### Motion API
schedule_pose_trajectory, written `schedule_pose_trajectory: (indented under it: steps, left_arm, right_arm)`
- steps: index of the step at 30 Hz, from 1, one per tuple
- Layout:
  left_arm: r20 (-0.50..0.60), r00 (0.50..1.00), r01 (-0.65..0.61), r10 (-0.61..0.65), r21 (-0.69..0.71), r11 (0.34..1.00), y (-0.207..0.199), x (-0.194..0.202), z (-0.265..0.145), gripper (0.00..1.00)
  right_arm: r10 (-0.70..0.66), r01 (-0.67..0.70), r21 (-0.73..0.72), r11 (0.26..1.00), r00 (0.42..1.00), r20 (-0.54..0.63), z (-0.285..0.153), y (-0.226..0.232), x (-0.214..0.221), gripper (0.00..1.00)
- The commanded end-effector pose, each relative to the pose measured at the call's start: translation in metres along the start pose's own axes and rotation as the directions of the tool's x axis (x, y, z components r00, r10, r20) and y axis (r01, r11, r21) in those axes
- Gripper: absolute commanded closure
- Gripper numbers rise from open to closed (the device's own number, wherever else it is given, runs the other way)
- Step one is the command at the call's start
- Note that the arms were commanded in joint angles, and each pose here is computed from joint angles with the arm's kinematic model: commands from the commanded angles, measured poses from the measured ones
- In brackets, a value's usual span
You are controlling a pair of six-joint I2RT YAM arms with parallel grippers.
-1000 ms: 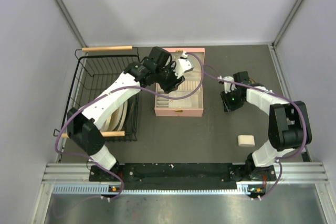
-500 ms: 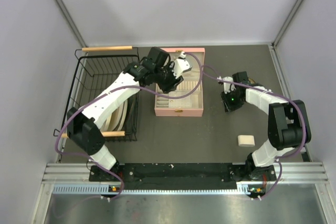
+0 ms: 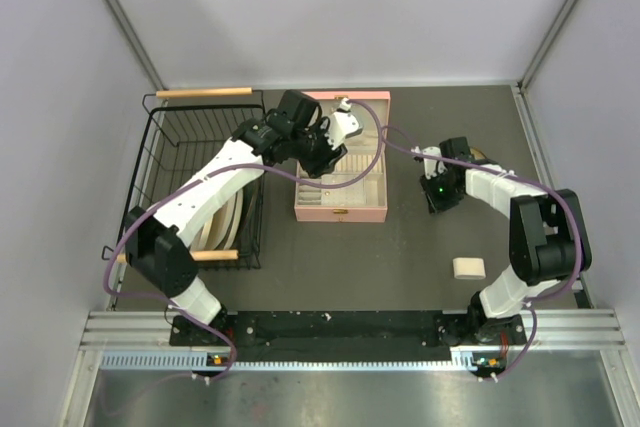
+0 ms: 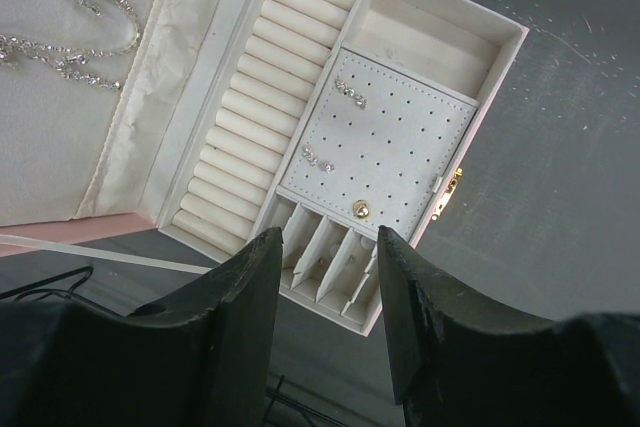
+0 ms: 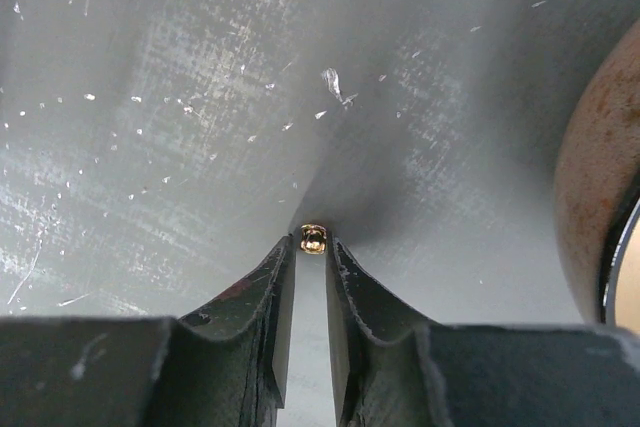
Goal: Organize the mixed jewelry
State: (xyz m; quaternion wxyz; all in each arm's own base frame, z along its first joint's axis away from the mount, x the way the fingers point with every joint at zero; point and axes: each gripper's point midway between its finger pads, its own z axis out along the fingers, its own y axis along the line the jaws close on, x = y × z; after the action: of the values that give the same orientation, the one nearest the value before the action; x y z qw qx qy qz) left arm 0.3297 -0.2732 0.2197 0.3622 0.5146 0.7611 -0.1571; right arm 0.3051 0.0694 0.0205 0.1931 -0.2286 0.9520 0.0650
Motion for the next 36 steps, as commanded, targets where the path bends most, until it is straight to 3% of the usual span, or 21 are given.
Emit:
schedule_pose_trajectory:
  steps: [1,10,18,22,29,36]
  left_arm:
    - [0.076,0.997,-0.013,0.015,-0.016,1.0,0.003,-0.017,-0.015,0.51]
    - [0.089,0.996,-0.015,0.013,0.02,1.0,-0.005,-0.014,-0.01,0.51]
    - [0.138,0.988,-0.079,0.063,0.11,0.991,-0.022,-0.015,-0.009,0.52]
    - [0.215,0.97,-0.154,0.11,0.201,0.967,-0.042,-0.023,-0.012,0.52]
    - [0.384,0.904,-0.298,0.186,0.258,0.919,-0.071,-0.053,-0.025,0.53]
    - [0.505,0.803,-0.466,0.315,0.205,0.861,-0.099,-0.076,-0.03,0.53]
  right_arm:
    - [-0.01,0.01,0.009,1.0,1.0,0.02,0.003,0.0,-0.008,0.83]
    - [-0.018,0.017,0.015,1.0,0.998,0.064,-0.011,0.0,-0.018,0.93]
    - [-0.07,0.089,-0.119,0.989,0.986,0.151,-0.047,0.028,-0.038,0.94]
    - [-0.102,0.144,-0.217,0.966,0.976,0.193,-0.073,0.048,-0.049,0.95]
    - [-0.127,0.273,-0.486,0.83,0.942,0.312,-0.137,0.102,-0.071,0.95]
    - [-0.112,0.362,-0.653,0.665,0.913,0.392,-0.193,0.138,-0.085,0.94]
